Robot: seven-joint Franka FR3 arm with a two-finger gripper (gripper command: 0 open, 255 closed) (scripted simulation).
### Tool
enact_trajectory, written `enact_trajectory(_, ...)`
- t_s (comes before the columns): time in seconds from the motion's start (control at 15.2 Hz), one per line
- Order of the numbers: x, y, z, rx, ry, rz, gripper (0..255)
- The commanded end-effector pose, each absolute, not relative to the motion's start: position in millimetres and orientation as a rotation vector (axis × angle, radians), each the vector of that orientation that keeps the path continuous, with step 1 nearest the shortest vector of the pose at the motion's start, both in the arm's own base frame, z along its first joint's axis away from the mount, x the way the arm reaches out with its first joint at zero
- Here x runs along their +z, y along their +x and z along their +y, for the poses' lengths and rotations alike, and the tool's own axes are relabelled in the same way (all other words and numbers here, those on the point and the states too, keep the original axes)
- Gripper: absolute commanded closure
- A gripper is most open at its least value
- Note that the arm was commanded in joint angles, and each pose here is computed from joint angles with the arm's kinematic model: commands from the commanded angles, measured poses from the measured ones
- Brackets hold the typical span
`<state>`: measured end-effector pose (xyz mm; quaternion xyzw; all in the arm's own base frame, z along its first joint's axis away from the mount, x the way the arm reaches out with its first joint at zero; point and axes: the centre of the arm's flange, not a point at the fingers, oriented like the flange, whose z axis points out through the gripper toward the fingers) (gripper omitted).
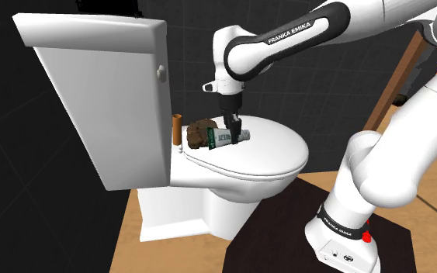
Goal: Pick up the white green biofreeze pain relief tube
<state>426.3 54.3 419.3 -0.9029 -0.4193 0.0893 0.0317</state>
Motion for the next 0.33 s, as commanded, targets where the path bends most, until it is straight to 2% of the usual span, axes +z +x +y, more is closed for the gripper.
enact_trajectory(0.0,430.6,426.6,54.0,0.275,-2.78,-1.292,255)
enact_trajectory(0.26,441.9,426.6,54.0,0.275,-2.78,-1.292,255)
